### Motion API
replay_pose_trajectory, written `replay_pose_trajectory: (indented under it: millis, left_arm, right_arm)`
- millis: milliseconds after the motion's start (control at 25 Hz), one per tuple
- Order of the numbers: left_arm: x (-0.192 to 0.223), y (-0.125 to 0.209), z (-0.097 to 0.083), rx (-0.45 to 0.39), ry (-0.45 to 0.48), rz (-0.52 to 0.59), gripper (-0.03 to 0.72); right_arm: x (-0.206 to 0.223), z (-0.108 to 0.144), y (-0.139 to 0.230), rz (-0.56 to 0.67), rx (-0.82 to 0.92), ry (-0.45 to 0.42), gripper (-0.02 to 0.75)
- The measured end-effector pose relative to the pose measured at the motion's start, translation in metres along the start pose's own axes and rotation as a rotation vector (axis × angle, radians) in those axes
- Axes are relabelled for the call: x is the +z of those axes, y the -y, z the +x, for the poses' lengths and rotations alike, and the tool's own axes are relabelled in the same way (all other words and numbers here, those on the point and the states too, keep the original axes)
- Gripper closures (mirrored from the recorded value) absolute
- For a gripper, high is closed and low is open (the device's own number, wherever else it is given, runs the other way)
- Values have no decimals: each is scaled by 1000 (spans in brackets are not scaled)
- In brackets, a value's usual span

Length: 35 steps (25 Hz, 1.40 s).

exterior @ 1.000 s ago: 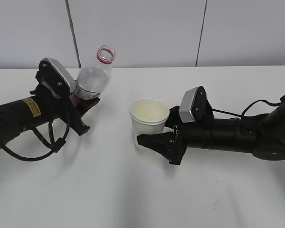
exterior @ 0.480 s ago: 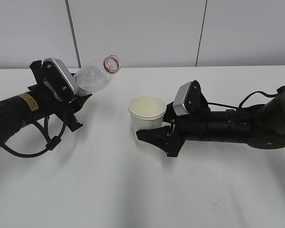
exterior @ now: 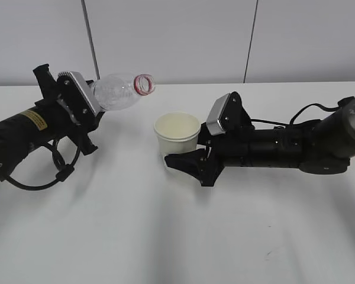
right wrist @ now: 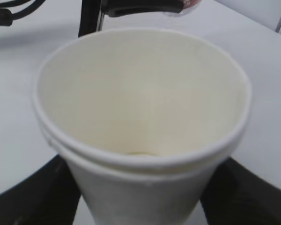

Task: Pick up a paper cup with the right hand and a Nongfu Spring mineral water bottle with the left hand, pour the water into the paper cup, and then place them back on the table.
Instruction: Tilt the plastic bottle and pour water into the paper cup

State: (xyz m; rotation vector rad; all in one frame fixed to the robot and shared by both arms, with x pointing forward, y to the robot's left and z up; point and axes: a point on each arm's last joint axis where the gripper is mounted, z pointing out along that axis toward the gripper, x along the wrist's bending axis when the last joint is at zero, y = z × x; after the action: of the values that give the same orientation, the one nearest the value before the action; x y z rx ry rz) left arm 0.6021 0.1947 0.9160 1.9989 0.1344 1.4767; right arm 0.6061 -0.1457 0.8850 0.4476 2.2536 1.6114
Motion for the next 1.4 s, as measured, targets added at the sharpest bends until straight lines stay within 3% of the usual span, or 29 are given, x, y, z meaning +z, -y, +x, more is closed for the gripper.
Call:
replay_pose_trajectory:
  millis: [440,760,1400]
  left_arm:
    - [1,-3,5,134,-51,-23,314]
    - [0,-5,7,151,-76,-40,314]
    - [0,-4,9,265,-94,-21,314]
  right_arm:
    - [9,3,-5,-3,35,38,212]
    - [18,12,-10,-4,18,11,212]
    - [18,11,-10,-6,27,23,212]
